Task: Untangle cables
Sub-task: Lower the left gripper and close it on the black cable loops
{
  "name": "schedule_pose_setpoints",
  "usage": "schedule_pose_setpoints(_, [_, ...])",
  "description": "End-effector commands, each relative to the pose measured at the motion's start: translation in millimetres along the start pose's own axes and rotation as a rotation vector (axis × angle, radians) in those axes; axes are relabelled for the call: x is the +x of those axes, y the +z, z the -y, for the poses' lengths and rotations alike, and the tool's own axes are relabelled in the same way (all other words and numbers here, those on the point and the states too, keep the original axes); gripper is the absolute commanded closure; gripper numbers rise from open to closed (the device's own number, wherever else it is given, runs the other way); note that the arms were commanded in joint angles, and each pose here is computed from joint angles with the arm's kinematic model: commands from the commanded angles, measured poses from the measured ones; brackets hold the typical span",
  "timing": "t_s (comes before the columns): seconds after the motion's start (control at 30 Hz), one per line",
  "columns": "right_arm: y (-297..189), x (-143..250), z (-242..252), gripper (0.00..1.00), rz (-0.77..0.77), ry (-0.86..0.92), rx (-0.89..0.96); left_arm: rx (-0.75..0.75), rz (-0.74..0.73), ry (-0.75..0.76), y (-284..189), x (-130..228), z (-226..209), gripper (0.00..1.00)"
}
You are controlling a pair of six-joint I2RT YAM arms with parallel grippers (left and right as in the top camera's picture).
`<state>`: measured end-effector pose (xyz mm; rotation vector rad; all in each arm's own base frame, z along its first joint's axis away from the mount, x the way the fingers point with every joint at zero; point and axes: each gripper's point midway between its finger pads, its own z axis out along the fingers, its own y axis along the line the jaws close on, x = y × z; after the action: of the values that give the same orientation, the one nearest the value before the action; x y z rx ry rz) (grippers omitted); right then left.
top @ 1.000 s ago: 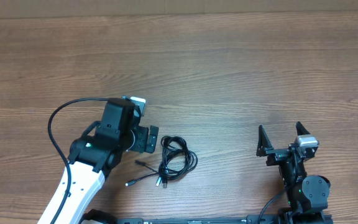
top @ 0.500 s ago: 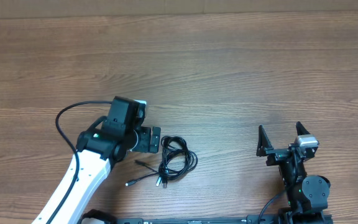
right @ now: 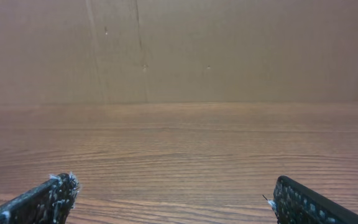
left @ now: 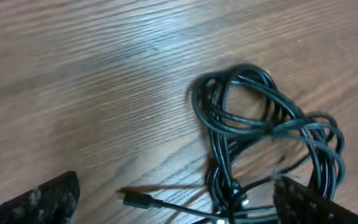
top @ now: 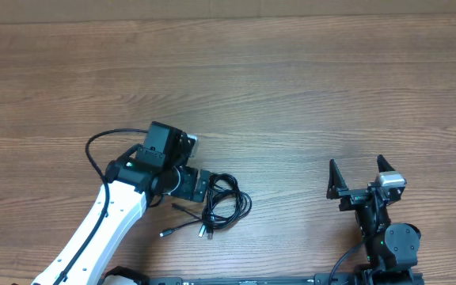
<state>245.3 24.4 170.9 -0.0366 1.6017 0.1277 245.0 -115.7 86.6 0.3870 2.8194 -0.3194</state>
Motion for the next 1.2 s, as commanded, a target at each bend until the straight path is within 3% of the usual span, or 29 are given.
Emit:
schedule_pose_setpoints(0.0, [0.0, 1.3, 0.5, 0.0, 0.006, -0.005, 0.001, 0.053, 0.019, 0.251, -2.4, -7.6, 13.4, 0.04])
schedule_pose_setpoints(0.27, [0.0, 1.3, 0.5, 0.0, 0.006, -0.005, 0.001, 0.086, -0.028, 0.261, 18.2, -6.9, 17.0, 0.0])
schedule_pose_setpoints(0.47, [0.0, 1.3, 0.5, 0.0, 0.006, -0.005, 0.001, 0.095, -0.08, 0.352, 45.2, -4.1, 24.1, 0.0])
schedule_pose_setpoints(0.9, [0.0, 1.3, 0.5, 0.0, 0.006, -0.005, 0.001, 0.103, -0.239, 0.229, 81.2, 24.3, 39.8, 0.01])
schedule_pose_setpoints(1.17, [0.0, 1.3, 0.5, 0.0, 0.006, -0.005, 0.001, 0.121, -0.285, 0.233, 101.2, 33.3, 48.0, 0.15])
